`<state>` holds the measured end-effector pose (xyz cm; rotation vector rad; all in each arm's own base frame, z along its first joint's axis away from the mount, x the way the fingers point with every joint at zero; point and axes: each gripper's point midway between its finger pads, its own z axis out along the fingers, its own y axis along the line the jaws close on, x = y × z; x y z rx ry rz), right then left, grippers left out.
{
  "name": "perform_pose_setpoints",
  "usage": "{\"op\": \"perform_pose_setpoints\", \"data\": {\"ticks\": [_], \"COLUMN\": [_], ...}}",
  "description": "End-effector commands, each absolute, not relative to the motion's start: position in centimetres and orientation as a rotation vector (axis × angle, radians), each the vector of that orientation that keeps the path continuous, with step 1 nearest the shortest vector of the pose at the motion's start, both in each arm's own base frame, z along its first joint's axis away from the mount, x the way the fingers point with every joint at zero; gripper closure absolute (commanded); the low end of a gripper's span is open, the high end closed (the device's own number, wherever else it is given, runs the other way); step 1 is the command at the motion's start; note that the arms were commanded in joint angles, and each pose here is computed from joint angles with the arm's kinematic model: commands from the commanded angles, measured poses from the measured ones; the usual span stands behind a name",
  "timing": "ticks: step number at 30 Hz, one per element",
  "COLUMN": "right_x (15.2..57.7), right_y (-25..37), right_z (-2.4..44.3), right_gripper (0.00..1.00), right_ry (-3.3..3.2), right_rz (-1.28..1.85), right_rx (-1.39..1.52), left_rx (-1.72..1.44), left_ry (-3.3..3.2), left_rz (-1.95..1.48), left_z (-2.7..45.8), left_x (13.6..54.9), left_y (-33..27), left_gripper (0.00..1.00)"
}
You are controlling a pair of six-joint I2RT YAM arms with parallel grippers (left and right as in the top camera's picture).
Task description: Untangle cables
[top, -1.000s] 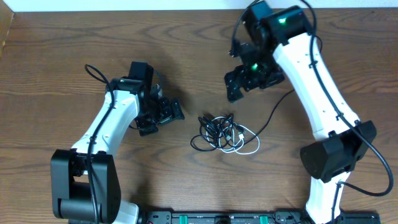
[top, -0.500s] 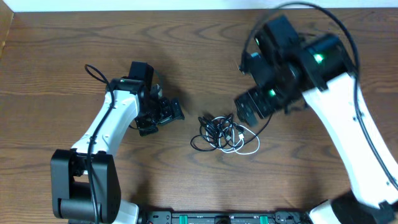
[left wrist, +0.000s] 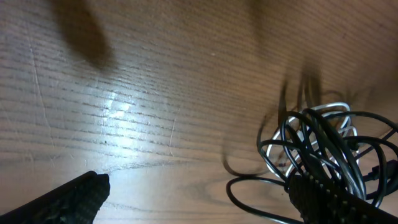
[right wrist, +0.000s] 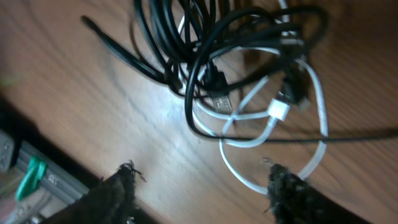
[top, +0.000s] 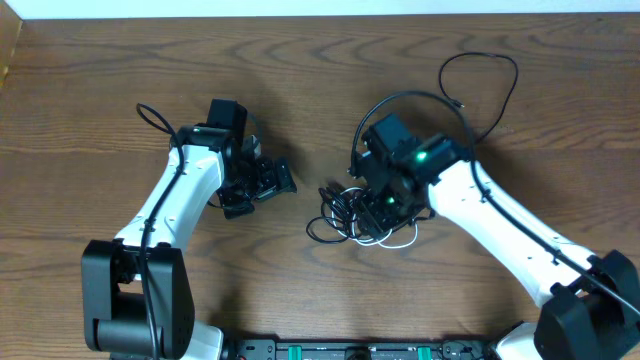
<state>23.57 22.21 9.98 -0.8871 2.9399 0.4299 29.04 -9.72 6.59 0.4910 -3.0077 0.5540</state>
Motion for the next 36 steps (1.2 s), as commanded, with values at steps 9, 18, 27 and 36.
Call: {"op": "perform_pose_setpoints", "data": {"ticks": [9,18,27,36], "right_x": [22.2,23.0,23.6,23.7], "right_y": [23.7,23.8,23.1,23.4], "right_z": [7.2,5.1,4.9,5.2], "right_gripper": [0.63,0.67,0.91,0.99], "right_ry": [2.9,2.818,2.811,2.82], "right_rz": [0.455,0.311,0.239,0.267], "right_rx": [-0.937,-0.942,-0.918,-0.874], "left_rx": [0.498,0.498,0.498,0.498], "left_ry": [-3.006,-3.006,-3.006,-3.006], "left_rz": [0.536,0.536,0.536,0.536], "left_z": [6.4,6.4,6.4,6.4], "left_x": [28.9,28.9,28.9,28.9], "left_y": [-9.5,-9.5,-9.5,-9.5], "left_gripper": [0.02,0.02,0.02,0.02]}}
